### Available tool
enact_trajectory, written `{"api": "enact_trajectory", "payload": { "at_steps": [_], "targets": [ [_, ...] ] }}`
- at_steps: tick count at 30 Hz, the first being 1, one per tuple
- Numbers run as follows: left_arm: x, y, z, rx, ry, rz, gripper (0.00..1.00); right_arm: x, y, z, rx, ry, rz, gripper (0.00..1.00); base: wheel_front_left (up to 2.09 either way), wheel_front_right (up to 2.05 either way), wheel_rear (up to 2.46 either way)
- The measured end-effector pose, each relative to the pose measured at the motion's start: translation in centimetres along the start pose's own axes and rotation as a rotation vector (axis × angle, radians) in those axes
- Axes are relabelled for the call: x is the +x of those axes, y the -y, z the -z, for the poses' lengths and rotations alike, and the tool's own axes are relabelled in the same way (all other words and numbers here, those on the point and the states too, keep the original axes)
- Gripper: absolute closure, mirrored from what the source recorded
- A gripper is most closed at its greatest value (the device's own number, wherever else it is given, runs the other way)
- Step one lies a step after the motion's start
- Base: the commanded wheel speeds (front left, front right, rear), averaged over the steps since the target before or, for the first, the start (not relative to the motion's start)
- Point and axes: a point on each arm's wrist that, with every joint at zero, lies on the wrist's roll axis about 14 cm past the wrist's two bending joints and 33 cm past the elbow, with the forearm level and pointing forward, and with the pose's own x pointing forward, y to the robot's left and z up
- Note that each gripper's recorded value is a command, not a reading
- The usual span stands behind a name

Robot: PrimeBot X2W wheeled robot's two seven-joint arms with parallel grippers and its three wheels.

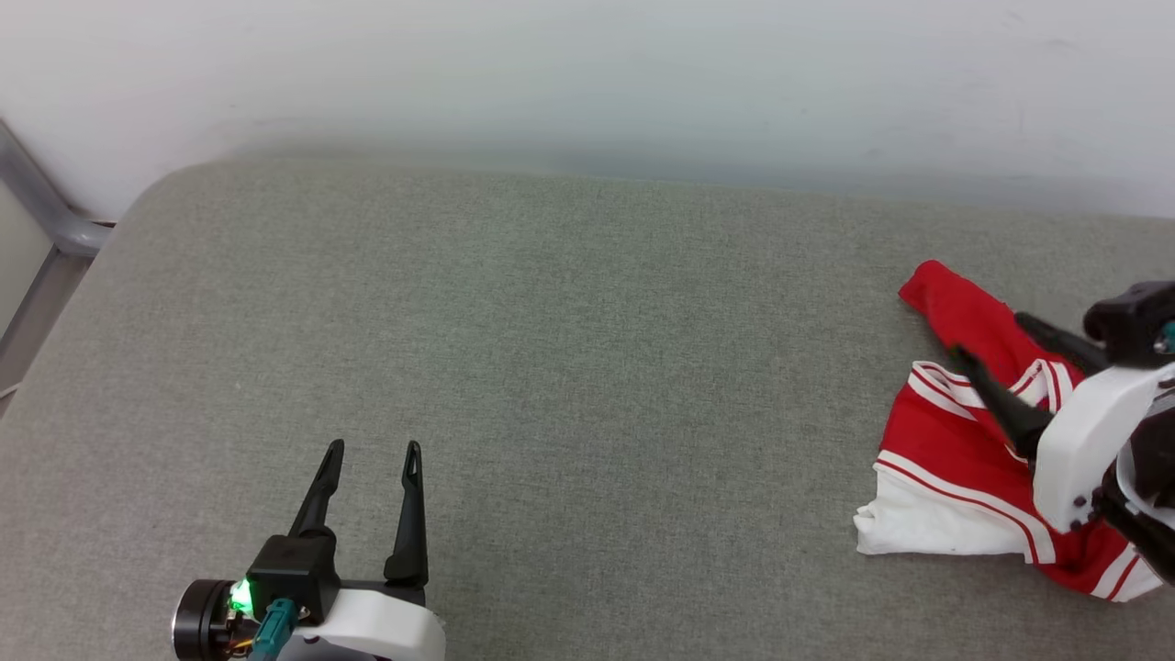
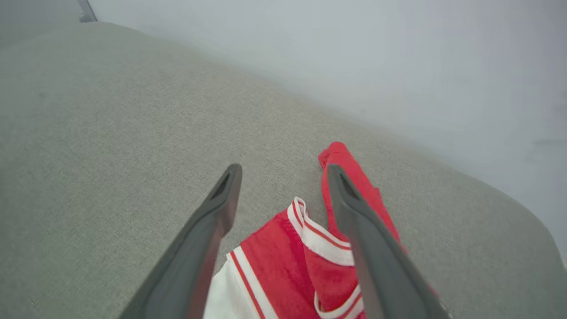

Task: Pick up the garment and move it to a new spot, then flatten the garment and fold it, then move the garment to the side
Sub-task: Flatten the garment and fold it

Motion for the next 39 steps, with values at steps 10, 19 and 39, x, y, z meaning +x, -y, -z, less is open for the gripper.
{"api": "enact_trajectory", "payload": {
  "at_steps": [10, 19, 39],
  "targets": [
    [0.0, -0.3, 0.6, 0.002, -0.019, -0.010, 0.00, -3.2, -4.8, 4.5, -0.105, -0.374, -0.209, 0.00, 0.00, 0.00, 0.00],
    [1.0, -0.3, 1.1, -0.007, -0.030, -0.014, 0.00, -3.6, -6.1, 10.1, -0.168, -0.612, -0.287, 0.00, 0.00, 0.00, 0.00],
    [2.4, -1.6, 2.4, -0.004, -0.067, -0.056, 0.00, 0.4, -6.4, 18.0, -0.172, -0.780, -0.345, 1.00, 0.00, 0.00, 0.00]
  ]
}}
